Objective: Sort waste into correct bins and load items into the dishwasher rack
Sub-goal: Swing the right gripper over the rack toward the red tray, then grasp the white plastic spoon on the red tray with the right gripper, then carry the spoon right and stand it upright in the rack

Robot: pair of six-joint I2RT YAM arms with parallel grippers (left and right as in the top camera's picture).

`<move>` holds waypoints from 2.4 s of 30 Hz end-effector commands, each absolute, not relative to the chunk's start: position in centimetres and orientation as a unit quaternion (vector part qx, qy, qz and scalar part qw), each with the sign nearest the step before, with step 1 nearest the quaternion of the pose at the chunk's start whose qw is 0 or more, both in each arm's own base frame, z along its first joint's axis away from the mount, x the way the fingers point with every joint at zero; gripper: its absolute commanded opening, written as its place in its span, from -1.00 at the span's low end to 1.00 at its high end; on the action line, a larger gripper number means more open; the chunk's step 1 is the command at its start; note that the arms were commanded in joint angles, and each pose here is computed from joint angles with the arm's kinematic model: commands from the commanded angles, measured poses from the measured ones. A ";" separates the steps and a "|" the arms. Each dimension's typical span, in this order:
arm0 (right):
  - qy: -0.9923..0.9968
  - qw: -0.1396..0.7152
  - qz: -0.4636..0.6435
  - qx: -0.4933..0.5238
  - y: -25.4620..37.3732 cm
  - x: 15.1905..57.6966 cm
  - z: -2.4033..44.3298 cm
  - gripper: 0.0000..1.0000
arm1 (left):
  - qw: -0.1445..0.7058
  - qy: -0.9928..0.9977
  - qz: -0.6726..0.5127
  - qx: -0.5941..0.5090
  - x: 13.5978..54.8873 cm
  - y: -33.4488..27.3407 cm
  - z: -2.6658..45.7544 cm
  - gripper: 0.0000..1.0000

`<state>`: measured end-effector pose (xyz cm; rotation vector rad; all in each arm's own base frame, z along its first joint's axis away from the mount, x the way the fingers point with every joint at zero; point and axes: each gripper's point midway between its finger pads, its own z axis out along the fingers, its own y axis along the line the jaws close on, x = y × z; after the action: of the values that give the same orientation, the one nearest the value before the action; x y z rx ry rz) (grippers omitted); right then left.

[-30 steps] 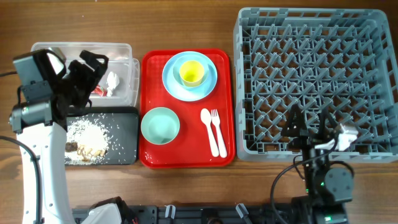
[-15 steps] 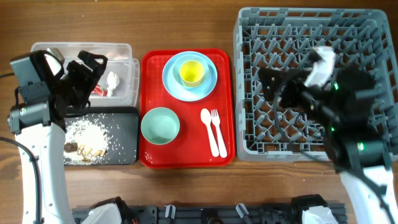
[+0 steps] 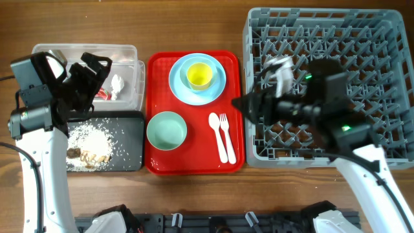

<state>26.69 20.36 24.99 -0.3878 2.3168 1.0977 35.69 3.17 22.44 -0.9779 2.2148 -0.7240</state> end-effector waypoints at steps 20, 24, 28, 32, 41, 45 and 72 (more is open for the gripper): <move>0.963 0.176 0.031 -0.202 25.2 25.5 5.9 -0.24 | 0.308 0.834 -0.277 -0.365 35.8 3.2 22.9 1.00; 0.966 0.156 0.013 -0.205 25.3 25.7 3.3 -0.24 | 0.308 0.834 -0.277 -0.365 35.8 3.2 22.9 1.00; 0.962 0.147 0.003 -0.228 25.5 25.9 1.5 -0.26 | 0.308 0.834 -0.277 -0.365 35.8 3.2 22.9 1.00; 0.959 0.142 -0.003 -0.243 25.8 26.2 -0.2 -0.34 | 0.308 0.834 -0.277 -0.365 35.8 3.2 22.9 1.00; 0.958 0.136 -0.009 -0.254 25.8 26.4 -1.4 -0.88 | 0.308 0.834 -0.277 -0.365 35.8 3.2 22.9 1.00; 0.957 0.141 0.011 -0.253 26.8 26.6 0.6 -0.91 | 0.308 0.834 -0.277 -0.365 35.8 3.2 22.9 1.00; 0.964 0.263 -0.006 -0.035 7.9 39.3 14.8 -0.91 | 0.308 0.834 -0.277 -0.365 35.8 3.2 22.9 1.00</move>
<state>38.71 9.28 16.56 -0.0842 2.5540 -0.0330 35.69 3.17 22.44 -0.9779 2.2148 -0.7240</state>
